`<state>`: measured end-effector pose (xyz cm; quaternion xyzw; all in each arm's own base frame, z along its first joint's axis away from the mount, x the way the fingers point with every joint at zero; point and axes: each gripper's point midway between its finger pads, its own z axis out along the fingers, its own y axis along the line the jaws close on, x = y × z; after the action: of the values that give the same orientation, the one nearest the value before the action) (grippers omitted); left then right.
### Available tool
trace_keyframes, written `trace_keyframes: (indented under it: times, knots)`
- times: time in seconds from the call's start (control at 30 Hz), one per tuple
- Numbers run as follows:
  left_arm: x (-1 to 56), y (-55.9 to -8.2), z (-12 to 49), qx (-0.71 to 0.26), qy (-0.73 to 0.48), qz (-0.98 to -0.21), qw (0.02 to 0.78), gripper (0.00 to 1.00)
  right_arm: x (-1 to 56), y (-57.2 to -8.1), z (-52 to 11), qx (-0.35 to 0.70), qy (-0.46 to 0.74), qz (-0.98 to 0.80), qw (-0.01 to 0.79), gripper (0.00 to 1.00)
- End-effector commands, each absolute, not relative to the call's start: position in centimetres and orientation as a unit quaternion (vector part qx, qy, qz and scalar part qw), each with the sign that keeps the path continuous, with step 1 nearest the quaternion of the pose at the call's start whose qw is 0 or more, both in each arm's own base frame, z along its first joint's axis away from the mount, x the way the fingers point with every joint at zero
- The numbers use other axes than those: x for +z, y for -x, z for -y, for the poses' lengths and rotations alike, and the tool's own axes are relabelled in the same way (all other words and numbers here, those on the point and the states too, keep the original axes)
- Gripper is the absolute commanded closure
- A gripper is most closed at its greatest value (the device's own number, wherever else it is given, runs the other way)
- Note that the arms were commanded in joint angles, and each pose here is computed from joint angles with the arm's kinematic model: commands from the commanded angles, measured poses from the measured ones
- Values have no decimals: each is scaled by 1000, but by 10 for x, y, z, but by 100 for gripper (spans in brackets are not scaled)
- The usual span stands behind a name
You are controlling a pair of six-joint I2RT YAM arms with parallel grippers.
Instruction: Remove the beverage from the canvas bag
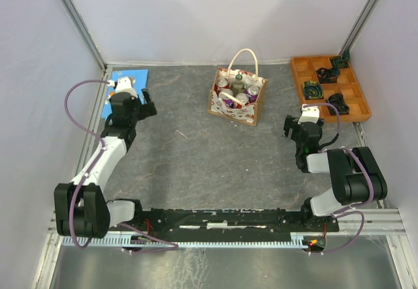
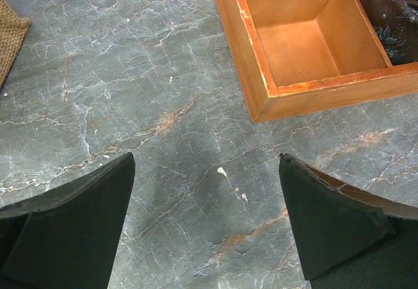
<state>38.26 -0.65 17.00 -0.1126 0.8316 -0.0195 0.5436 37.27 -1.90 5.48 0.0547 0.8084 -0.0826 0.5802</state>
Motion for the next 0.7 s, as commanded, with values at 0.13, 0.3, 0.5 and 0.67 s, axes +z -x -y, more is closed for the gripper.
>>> trace_keyframes:
  times: [0.13, 0.3, 0.5, 0.67]
  knots:
    - [258, -438, 117, -109, -51, -790, 601, 1, 71, -385, 18, -81, -50, -793, 601, 1]
    - [264, -471, 191, -145, -111, -804, 566, 1, 71, -385, 17, -81, -50, -794, 601, 1]
    - [284, -494, 269, -164, -207, -780, 568, 1, 71, -385, 17, -81, -50, -794, 601, 1]
    - [298, -498, 320, -209, -244, -759, 566, 17, 71, -385, 17, -81, -50, -793, 601, 1]
